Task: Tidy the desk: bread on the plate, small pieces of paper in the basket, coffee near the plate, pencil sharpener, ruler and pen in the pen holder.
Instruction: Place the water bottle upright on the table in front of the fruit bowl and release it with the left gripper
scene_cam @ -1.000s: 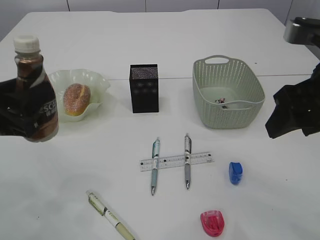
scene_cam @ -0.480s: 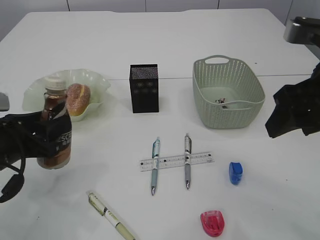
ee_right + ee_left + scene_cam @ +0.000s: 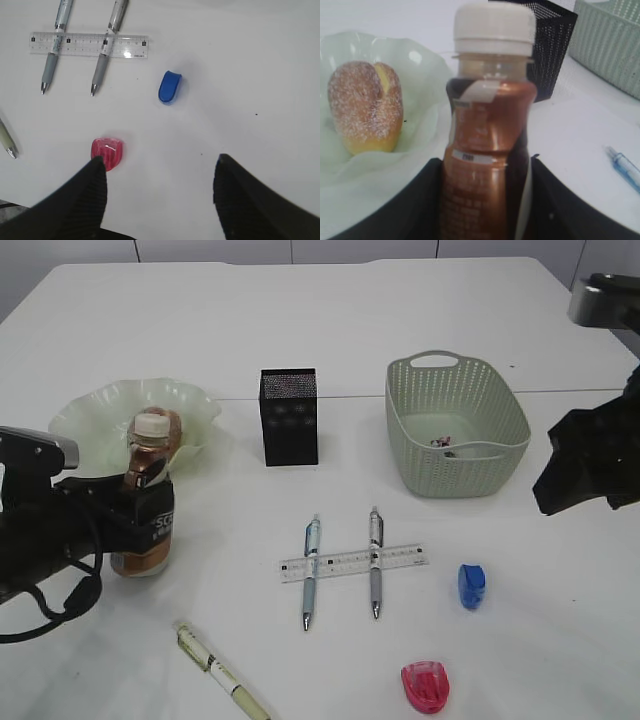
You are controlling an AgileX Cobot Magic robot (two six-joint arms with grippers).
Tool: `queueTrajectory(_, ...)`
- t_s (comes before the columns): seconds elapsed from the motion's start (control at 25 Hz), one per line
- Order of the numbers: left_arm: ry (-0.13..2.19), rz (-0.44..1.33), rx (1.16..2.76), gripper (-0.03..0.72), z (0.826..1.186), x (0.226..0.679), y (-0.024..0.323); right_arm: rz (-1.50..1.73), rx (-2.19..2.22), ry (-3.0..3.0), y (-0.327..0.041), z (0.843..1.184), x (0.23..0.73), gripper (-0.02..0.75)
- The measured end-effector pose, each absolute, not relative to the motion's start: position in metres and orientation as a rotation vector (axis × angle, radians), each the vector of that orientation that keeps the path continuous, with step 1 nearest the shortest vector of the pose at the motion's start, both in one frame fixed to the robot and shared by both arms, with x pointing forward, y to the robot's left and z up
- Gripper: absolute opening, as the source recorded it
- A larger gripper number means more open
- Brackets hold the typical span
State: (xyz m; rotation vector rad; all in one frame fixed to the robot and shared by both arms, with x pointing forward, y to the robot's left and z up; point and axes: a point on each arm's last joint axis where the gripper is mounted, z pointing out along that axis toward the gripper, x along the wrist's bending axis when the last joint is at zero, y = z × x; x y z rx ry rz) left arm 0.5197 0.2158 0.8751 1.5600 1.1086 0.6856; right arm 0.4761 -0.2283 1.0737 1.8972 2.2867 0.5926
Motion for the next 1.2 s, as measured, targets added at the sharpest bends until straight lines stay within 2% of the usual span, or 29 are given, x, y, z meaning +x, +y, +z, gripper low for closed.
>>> queueTrajectory(0.6,1.065,0.716,1.475,0.360,0.853,0.527,0.214,0.565,1.873,2.286,-0.230,1.073,0.477,0.488)
queueTrajectory(1.0,1.073,0.713,1.500,0.465,0.858,0.527,0.214,0.565,1.873,2.286,-0.230,1.073,0.477,0.479)
queueTrajectory(1.2,1.085,0.717,1.525,0.484,0.864,0.526,0.215,0.565,1.873,2.286,-0.230,1.073,0.477,0.479)
